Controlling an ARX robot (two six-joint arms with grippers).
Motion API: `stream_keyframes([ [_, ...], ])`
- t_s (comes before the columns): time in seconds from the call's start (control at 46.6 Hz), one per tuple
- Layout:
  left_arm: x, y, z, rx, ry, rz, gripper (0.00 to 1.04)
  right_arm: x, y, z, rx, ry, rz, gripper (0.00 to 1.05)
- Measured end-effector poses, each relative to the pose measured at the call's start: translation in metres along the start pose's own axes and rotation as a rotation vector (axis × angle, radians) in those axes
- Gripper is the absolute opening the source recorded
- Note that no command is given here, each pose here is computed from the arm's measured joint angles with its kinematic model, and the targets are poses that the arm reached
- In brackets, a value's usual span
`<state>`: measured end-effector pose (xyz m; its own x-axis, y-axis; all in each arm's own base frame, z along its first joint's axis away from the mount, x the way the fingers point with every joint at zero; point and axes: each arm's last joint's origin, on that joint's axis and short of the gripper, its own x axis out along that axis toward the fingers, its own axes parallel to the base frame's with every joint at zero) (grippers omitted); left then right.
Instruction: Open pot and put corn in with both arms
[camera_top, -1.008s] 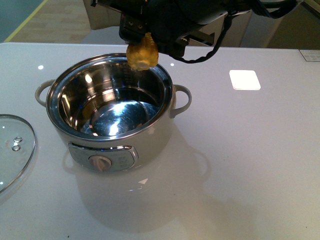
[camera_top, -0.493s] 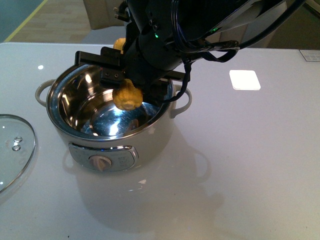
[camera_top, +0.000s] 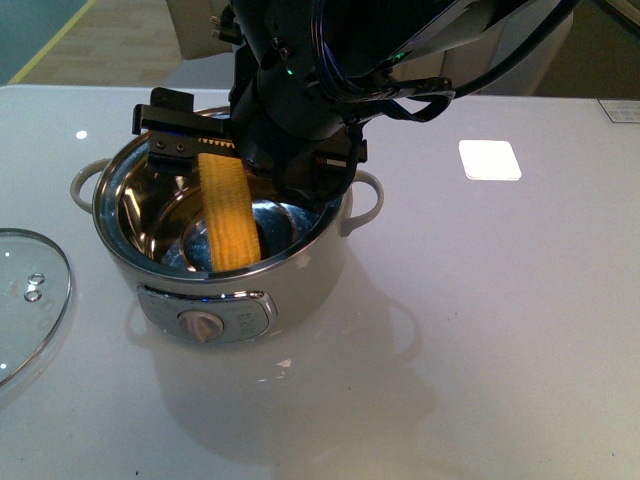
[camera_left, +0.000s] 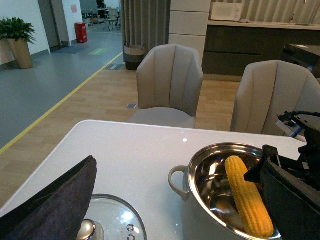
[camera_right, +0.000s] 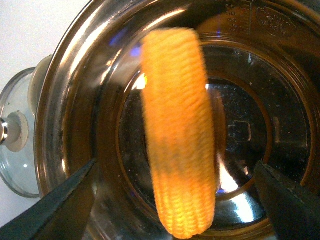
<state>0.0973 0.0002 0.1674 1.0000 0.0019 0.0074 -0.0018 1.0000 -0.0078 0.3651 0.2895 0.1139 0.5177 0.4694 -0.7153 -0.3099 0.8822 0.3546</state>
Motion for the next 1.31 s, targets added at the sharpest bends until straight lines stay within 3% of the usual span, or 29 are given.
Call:
stream_keyframes([
  [0.279, 0.0, 0.0, 0.0, 0.0, 0.0, 0.0, 0.98, -0.021, -0.019, 0.004, 0.053, -0.058, -0.009, 0.96],
  [0.514, 0.0, 0.0, 0.0, 0.0, 0.0, 0.0, 0.98, -0.126, -0.082, 0.028, 0.107, -0.306, -0.092, 0.96],
  [0.686, 0.0, 0.0, 0.0, 0.0, 0.0, 0.0, 0.98, -0.199, -0.122, -0.001, 0.086, -0.398, -0.195, 0.96],
  [0.943, 0.0, 0.0, 0.0, 0.0, 0.0, 0.0, 0.98, -0.267, -0.133, -0.054, 0.004, -0.479, -0.286, 0.95],
  [1.093, 0.0, 0.0, 0.0, 0.0, 0.0, 0.0, 0.98, -0.275, -0.139, -0.072, -0.117, -0.806, -0.434, 0.75],
  [1.2, 0.0, 0.0, 0.0, 0.0, 0.001, 0.0, 0.98, -0.281, -0.142, -0.084, -0.151, -0.904, -0.447, 0.61],
  [1.308, 0.0, 0.0, 0.0, 0.0, 0.001, 0.0, 0.98, -0.286, -0.148, -0.104, -0.174, -0.914, -0.457, 0.37],
])
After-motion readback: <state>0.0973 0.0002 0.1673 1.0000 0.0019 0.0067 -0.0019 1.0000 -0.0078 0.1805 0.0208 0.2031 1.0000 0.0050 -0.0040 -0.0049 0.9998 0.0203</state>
